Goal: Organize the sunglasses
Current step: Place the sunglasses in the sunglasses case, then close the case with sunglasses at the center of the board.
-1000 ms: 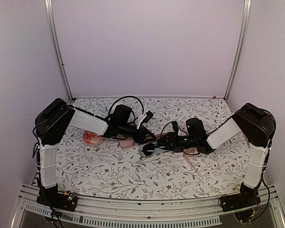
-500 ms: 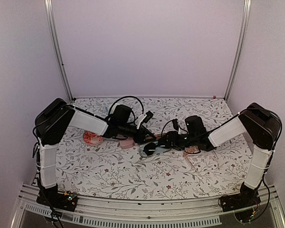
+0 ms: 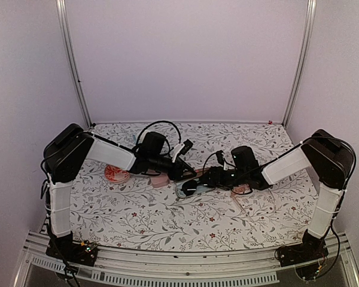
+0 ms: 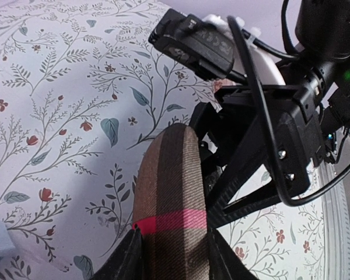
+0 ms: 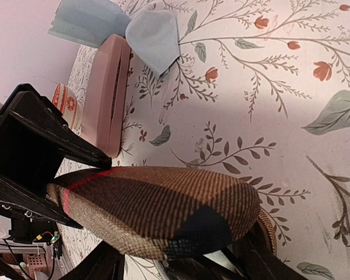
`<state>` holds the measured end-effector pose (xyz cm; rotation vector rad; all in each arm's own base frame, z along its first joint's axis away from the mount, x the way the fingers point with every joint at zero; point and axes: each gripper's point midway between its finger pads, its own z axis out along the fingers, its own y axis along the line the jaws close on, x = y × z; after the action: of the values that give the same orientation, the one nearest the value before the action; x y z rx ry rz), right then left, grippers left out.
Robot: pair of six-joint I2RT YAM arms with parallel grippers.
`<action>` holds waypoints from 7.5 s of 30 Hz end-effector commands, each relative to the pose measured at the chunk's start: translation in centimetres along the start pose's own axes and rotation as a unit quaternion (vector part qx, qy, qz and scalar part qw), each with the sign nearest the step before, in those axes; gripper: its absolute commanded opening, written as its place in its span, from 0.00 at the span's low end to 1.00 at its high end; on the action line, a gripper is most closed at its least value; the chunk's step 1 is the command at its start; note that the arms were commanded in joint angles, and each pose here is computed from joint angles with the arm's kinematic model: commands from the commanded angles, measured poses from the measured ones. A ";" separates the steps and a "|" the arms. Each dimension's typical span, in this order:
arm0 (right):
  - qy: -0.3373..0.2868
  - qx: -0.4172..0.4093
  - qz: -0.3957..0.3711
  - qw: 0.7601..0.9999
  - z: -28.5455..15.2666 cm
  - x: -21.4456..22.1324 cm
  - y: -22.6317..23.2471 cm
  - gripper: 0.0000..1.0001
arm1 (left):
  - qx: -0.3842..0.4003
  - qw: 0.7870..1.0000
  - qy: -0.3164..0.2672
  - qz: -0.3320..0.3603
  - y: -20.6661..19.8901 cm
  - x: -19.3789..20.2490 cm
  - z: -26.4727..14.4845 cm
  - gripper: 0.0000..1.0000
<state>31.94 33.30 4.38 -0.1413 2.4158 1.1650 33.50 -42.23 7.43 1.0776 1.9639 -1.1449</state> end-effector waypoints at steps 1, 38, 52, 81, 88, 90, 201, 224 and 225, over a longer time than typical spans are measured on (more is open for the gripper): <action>-0.016 0.001 -0.024 1.000 -0.4 -1.3 1.5 0.67 | 0.003 1.000 -0.009 0.006 -0.6 -0.8 -0.7 0.38; 0.010 0.054 -0.101 0.993 -0.3 0.2 2.1 0.84 | 0.006 1.000 -0.020 0.002 -0.8 -0.9 -0.9 0.31; 0.003 0.071 -0.100 0.992 -0.7 -0.3 1.9 0.90 | 0.017 1.000 -0.022 0.008 -1.3 -0.8 -1.2 0.30; 0.092 0.042 -0.202 0.974 -0.5 3.4 3.5 0.93 | 0.012 0.999 -0.027 0.012 -1.3 -1.3 -1.2 0.29; 0.092 0.070 -0.228 0.967 -0.8 2.8 2.9 0.95 | 0.011 1.000 -0.025 0.011 -1.2 -1.2 -1.2 0.28; 0.094 0.081 -0.242 0.962 -1.1 2.6 2.7 0.96 | 0.011 1.000 -0.025 0.011 -1.2 -1.2 -1.2 0.28; 0.173 0.101 -0.220 0.955 -3.0 6.0 -1.5 0.74 | 0.013 0.999 -0.014 0.044 -3.8 -0.1 -0.7 0.27; 0.158 0.135 -0.268 0.941 -2.3 5.6 -1.6 0.61 | 0.015 0.999 -0.009 0.042 -3.6 0.1 -0.3 0.27; 0.156 0.133 -0.268 0.941 -2.3 5.6 -1.4 0.61 | 0.016 0.999 -0.008 0.043 -3.7 0.1 -0.3 0.28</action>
<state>26.28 31.05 2.23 -0.9038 2.5335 0.6174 30.62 -42.28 8.47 1.1292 1.8991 -1.1304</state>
